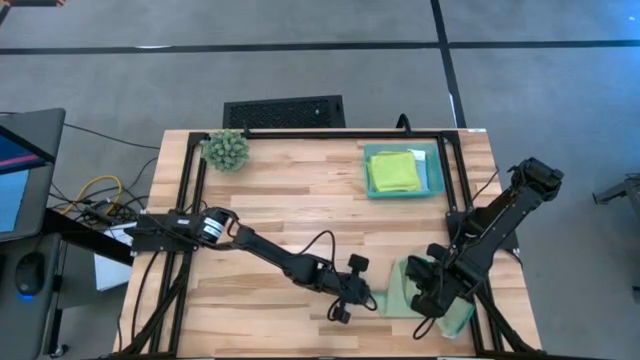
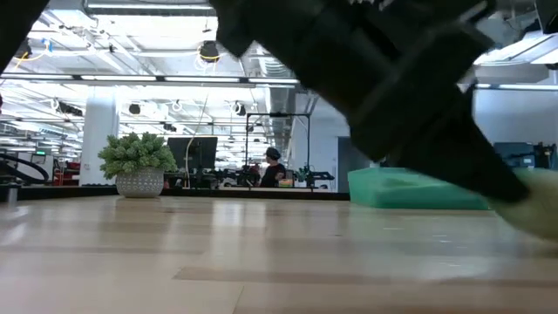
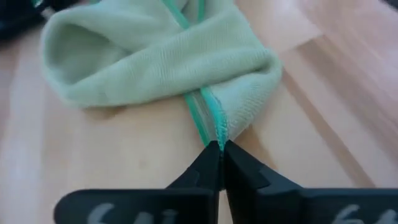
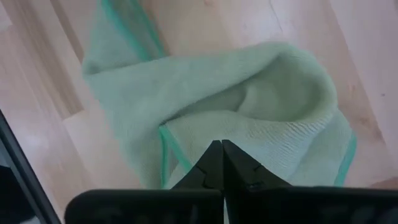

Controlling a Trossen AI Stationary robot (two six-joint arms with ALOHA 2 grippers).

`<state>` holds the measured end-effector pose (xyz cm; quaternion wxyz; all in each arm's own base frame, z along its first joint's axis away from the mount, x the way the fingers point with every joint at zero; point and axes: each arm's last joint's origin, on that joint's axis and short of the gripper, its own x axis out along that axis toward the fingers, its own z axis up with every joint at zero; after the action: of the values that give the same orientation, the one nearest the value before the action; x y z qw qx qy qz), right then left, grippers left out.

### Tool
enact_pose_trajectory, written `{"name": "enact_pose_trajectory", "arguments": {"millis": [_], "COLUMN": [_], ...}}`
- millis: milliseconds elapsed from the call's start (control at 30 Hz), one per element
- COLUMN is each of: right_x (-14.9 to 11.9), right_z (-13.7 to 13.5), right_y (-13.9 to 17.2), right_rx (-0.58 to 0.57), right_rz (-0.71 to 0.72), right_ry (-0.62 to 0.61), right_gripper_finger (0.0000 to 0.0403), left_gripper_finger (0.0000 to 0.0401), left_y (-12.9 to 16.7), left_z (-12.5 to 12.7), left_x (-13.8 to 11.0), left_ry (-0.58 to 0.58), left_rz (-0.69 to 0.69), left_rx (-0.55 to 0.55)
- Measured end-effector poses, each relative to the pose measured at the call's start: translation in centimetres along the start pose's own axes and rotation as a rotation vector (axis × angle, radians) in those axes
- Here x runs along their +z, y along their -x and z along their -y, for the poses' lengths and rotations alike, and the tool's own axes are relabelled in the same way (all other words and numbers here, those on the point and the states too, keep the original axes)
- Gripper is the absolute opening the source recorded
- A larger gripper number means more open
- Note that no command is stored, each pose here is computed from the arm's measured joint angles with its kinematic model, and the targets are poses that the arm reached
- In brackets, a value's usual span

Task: Fold microfiber towels
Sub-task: Fold the light green microfiber cloth

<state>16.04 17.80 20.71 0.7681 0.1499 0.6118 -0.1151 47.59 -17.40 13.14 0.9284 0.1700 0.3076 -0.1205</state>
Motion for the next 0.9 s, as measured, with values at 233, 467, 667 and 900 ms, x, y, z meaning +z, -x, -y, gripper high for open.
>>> {"name": "enact_pose_trajectory", "arguments": {"millis": [233, 467, 667, 900], "right_x": [-0.6, -0.6, 0.0, 0.7], "right_z": [0.3, 0.6, -0.3, -1.8], "right_y": [1.1, 3.2, 3.4, 2.8], "right_rx": [-0.035, -0.054, -0.03, 0.003], "right_rz": [0.172, 0.472, 0.543, 0.605], "right_ry": [0.131, 0.228, 0.362, 0.437], "right_gripper_finger": [0.0014, 0.0014, 0.0021, 0.0037], "left_gripper_finger": [0.0001, 0.0, 0.0, 0.0], "left_y": [4.5, 9.0, 10.3, 11.8], "left_z": [-1.0, -1.5, 0.8, 4.7], "left_x": [0.9, -0.2, -3.1, -4.8], "left_ry": [0.012, 0.117, 0.256, 0.396], "left_rz": [-0.239, -0.423, -0.472, -0.47], "left_rx": [0.121, 0.278, 0.296, 0.302]}}
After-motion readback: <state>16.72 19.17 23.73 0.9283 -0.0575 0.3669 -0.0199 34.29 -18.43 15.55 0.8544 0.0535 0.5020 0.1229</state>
